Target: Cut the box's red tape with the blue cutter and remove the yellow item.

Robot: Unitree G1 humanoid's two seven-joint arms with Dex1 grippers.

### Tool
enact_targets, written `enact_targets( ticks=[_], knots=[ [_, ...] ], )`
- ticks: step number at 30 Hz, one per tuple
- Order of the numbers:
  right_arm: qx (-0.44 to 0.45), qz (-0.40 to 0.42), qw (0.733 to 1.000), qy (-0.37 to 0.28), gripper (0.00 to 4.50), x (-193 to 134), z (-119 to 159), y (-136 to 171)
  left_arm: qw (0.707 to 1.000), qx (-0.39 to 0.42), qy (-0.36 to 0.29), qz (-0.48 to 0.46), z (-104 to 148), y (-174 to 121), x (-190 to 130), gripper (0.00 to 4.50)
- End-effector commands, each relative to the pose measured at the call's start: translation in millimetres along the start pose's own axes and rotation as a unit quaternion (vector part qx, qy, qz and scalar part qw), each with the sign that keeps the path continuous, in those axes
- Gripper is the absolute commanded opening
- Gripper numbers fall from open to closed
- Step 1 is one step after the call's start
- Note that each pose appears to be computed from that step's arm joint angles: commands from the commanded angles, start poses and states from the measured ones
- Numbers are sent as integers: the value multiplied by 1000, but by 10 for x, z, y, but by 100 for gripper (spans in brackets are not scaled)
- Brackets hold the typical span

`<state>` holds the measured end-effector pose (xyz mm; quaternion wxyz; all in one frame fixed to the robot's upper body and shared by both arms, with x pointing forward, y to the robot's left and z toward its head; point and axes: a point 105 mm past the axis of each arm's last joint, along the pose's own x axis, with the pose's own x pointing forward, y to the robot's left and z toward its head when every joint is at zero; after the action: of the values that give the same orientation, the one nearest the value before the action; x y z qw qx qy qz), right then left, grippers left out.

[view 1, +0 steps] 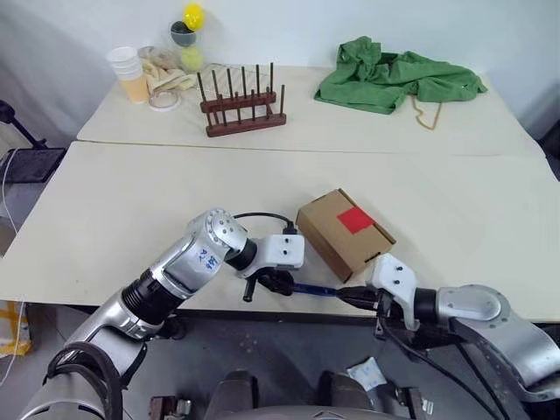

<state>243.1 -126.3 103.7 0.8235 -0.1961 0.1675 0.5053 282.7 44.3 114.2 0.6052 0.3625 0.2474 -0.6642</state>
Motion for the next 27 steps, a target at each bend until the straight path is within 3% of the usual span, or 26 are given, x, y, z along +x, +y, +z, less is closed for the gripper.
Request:
enact_targets(
  ticks=[1, 18, 27],
  knots=[
    [-11, 1, 1000, 4, 3, 44, 13, 3, 998, -17, 20, -49, -96, -167, 186, 47],
    [1, 26, 1000, 2, 3, 267, 6, 109, 998, -27, 12, -50, -38, -220, 249, 47],
    [18, 52, 998, -22, 3, 496, 152, 219, 998, -26, 11, -47, -32, -214, 255, 47]
  ],
)
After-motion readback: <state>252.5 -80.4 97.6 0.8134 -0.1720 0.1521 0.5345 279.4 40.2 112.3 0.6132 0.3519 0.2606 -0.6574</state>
